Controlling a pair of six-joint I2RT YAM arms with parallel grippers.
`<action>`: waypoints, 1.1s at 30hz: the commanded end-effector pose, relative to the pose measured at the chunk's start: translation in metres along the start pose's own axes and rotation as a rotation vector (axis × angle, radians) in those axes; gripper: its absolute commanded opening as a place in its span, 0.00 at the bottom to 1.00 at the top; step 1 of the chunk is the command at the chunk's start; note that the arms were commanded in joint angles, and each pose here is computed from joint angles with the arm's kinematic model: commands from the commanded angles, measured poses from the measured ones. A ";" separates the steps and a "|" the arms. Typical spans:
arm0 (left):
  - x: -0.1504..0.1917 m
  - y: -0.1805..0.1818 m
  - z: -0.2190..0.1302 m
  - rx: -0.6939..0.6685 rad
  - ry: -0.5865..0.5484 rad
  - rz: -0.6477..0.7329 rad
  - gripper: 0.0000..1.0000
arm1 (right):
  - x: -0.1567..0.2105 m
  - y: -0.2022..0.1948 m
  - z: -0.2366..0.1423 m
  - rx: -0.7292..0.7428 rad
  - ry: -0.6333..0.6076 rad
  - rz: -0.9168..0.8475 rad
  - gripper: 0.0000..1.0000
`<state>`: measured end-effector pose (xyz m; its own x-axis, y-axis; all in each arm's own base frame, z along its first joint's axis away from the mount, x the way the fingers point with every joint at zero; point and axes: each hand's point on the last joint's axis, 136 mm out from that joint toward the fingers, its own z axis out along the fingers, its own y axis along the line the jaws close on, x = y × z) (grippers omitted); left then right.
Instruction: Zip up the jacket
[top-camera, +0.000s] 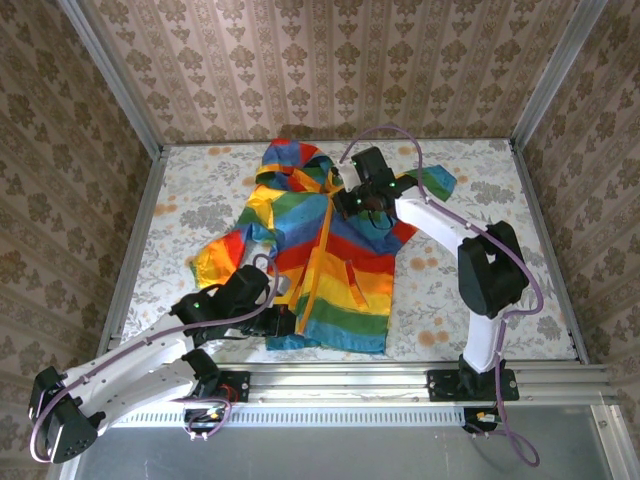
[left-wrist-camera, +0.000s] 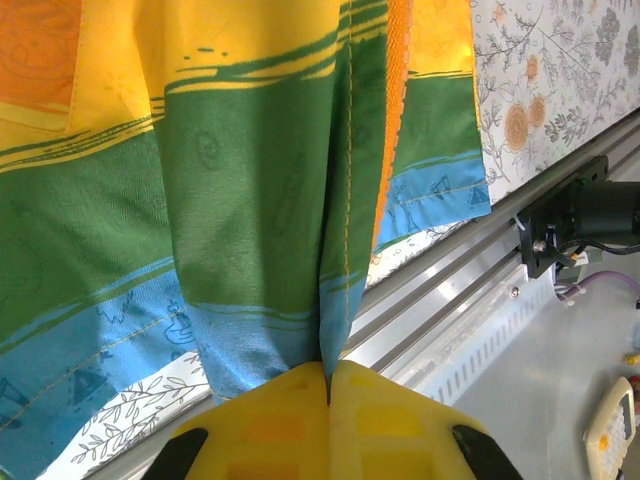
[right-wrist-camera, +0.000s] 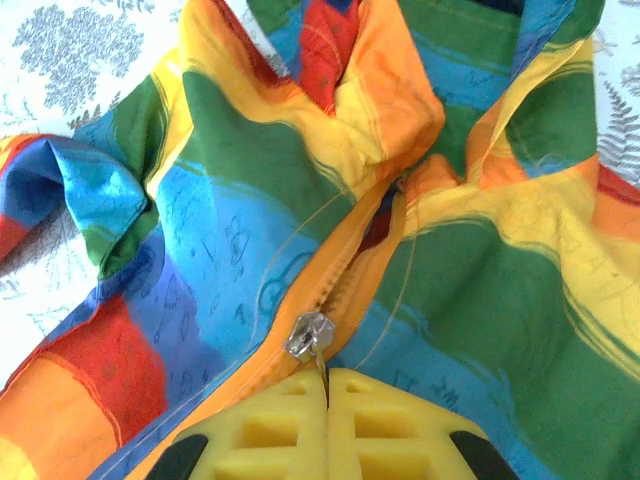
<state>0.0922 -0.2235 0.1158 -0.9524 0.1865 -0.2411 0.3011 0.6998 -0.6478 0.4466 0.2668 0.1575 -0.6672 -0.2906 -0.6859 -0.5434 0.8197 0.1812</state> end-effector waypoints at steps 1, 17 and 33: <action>0.024 -0.002 0.001 0.045 0.096 -0.018 0.00 | -0.028 -0.029 -0.006 0.095 -0.077 0.000 0.00; 0.033 -0.001 -0.004 0.067 0.108 -0.039 0.00 | -0.066 -0.070 0.007 0.112 -0.134 0.043 0.00; 0.037 0.007 -0.002 0.053 0.101 -0.088 0.00 | -0.108 -0.117 0.035 0.109 -0.178 0.119 0.00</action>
<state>0.0788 -0.2193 0.1165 -0.9625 0.1676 -0.2133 0.2703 0.6598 -0.7011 0.5771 0.2346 0.1696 -0.6508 -0.1547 -0.7434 -0.4420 0.8732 0.2052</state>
